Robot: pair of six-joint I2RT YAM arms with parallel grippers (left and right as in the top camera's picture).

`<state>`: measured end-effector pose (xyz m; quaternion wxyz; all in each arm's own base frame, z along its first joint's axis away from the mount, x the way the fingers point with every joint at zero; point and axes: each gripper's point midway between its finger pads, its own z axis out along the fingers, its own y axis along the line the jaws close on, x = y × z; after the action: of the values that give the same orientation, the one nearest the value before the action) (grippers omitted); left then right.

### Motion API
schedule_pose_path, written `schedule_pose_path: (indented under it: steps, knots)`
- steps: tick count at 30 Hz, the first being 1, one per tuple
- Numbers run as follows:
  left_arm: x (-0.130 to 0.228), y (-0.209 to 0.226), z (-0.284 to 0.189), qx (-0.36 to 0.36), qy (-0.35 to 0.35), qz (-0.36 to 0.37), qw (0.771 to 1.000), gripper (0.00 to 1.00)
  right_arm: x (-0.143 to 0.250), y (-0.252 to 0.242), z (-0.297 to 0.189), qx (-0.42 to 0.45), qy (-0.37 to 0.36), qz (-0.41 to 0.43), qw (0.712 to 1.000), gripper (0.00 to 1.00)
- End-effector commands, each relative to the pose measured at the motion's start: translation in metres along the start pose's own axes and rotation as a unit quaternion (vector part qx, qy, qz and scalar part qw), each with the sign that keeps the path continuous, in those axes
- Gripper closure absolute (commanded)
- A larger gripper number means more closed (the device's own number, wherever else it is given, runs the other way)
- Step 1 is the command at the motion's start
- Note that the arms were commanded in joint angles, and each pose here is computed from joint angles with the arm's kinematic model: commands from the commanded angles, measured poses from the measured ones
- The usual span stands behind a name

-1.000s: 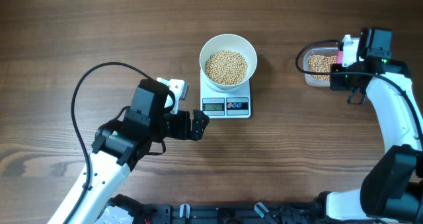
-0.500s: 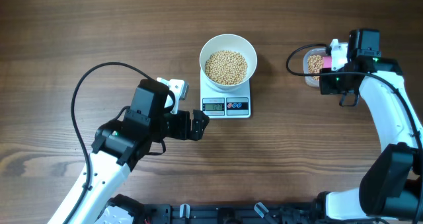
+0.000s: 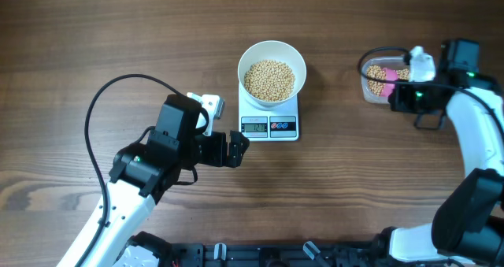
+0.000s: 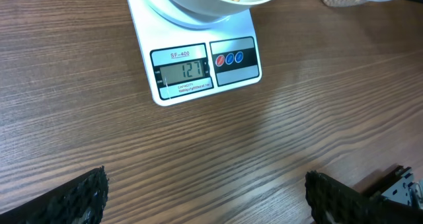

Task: Scoop item into bowl and weigh 150g on scale
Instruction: 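Scoop soybeans from the tub with the pink scoop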

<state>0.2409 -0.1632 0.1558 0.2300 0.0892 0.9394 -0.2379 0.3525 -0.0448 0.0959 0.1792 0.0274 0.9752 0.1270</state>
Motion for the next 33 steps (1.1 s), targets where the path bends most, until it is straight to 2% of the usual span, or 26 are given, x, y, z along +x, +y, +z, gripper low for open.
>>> schedule_pose_path:
  steps: [1,12,18,25,33]
  knots:
    - [-0.004,-0.002,-0.002,0.004,-0.005,0.009,1.000,0.00,-0.003,0.017,-0.006,-0.108,-0.020,0.033,0.993,0.96]
    - [-0.004,-0.002,-0.002,0.004,-0.005,0.009,1.000,0.00,-0.003,0.001,-0.012,-0.112,-0.031,0.062,0.991,0.96]
    - [-0.004,-0.002,-0.002,0.004,-0.005,0.009,1.000,0.00,-0.001,-0.023,-0.021,-0.106,-0.045,0.109,0.987,0.96]
    - [-0.004,-0.002,-0.002,0.004,-0.005,0.009,1.000,0.00,-0.009,-0.017,-0.036,-0.183,-0.079,0.135,0.971,0.96]
    - [-0.004,-0.002,-0.002,0.004,-0.005,0.009,1.000,0.00,-0.005,-0.036,-0.039,-0.263,-0.094,0.210,0.937,0.96]
